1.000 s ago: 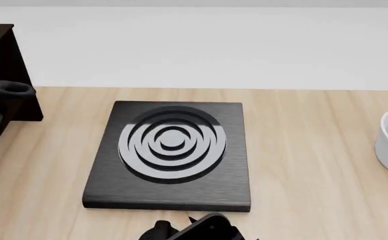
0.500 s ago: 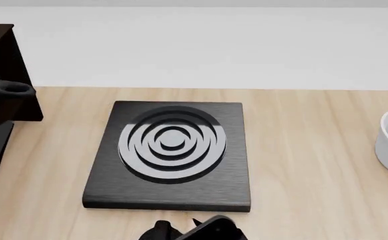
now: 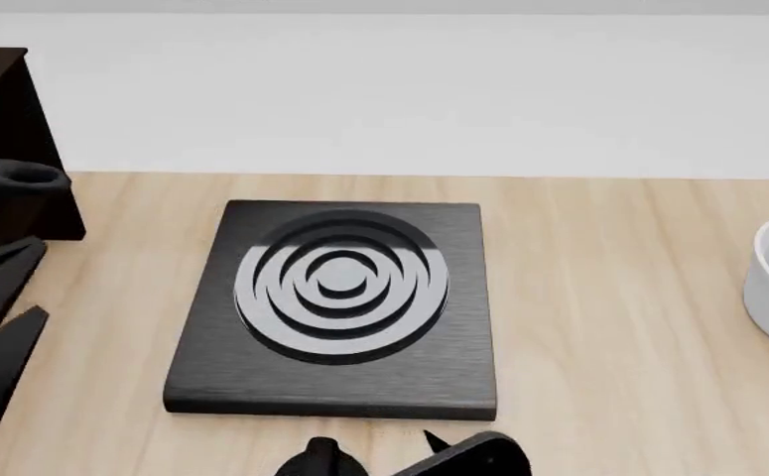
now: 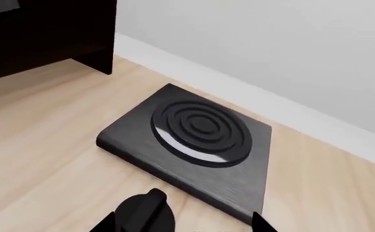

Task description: Put the frying pan on the cabinet shelf.

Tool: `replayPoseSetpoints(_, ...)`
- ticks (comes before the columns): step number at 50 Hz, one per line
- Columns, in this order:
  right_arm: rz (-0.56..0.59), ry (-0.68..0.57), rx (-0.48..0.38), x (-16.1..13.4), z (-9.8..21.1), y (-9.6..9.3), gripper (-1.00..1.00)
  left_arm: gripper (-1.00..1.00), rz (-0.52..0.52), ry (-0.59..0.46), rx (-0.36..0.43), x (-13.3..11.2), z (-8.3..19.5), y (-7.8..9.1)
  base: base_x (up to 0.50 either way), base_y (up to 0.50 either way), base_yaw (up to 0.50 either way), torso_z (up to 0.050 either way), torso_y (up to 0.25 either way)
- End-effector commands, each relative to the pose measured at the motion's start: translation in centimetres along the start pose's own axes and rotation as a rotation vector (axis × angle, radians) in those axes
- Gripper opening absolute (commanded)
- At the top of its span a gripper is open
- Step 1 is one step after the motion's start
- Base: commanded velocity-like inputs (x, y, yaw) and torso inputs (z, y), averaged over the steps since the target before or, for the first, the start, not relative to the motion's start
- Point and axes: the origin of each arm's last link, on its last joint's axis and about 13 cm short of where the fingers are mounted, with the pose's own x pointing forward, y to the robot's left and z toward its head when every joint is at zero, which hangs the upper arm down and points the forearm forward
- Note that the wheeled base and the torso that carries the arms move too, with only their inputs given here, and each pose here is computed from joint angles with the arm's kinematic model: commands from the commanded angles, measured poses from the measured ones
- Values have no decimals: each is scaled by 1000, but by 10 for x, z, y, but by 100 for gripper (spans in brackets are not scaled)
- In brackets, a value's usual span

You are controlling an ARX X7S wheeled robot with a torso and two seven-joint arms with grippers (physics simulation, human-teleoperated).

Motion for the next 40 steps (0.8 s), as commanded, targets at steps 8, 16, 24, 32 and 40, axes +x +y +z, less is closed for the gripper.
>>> replayPoseSetpoints(8, -92, -19, 83, 3, -9, -12, 100, 100, 62, 88, 461, -16, -40, -1, 0, 0, 0, 0, 0)
replayPoseSetpoints(16, -127, -53, 176, 3, -8, -20, 100, 100, 181, 81, 718, -14, -57, 5, 0, 0, 0, 0, 0)
replayPoseSetpoints(24, -146, -56, 207, 4, -13, -24, 100, 100, 266, 26, 1070, -14, -73, 6, 0, 0, 0, 0, 0)
replayPoseSetpoints(32, -148, -96, 263, 8, -19, -27, 100, 100, 309, -52, 1117, -16, -79, 3, 0, 0, 0, 0, 0)
replayPoseSetpoints(40, -188, -135, 291, 7, -22, -33, 100, 100, 377, -65, 1206, -22, -91, 4, 0, 0, 0, 0, 0)
